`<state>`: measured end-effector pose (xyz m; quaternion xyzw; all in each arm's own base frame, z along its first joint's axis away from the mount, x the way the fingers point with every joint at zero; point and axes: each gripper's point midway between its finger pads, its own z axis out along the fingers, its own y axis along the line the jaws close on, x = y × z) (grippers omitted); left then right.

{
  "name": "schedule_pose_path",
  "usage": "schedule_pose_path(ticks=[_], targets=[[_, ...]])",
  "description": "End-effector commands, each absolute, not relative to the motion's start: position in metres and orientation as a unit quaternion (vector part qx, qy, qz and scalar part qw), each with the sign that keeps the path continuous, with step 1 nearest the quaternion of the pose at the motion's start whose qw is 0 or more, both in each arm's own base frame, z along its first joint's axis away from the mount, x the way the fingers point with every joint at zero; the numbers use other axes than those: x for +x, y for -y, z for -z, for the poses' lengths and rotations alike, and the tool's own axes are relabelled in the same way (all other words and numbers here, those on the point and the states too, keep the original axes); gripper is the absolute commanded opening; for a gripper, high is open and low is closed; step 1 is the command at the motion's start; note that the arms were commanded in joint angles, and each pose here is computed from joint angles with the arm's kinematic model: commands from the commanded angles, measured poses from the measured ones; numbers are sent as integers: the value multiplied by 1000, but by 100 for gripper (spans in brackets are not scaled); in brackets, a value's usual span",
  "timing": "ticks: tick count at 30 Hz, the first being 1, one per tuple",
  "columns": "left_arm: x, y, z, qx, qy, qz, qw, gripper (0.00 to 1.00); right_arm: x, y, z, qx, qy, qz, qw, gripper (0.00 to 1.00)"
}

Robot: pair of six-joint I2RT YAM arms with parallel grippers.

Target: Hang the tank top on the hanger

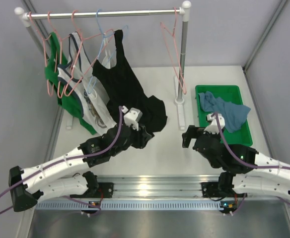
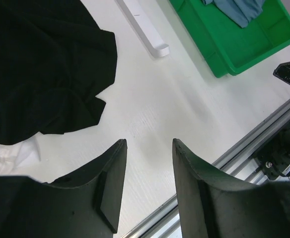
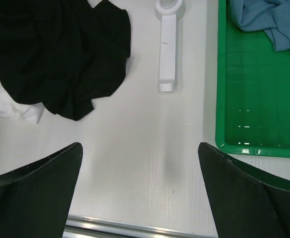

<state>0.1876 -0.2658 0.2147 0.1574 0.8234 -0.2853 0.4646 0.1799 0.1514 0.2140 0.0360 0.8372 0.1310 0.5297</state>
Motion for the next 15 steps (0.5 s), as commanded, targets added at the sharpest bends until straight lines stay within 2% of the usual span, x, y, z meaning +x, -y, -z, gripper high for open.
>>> schedule_pose_path(ticks=[1, 9, 15], targets=[[186, 267, -241, 161, -805, 304, 483, 47, 179, -160, -220, 44, -833, -153, 530, 100], [185, 259, -247, 163, -803, 296, 490, 47, 179, -176, -212, 14, -852, -138, 504, 100], [184, 256, -246, 171, -804, 291, 490, 48, 200, -166, -202, 39, -877, -114, 465, 100]])
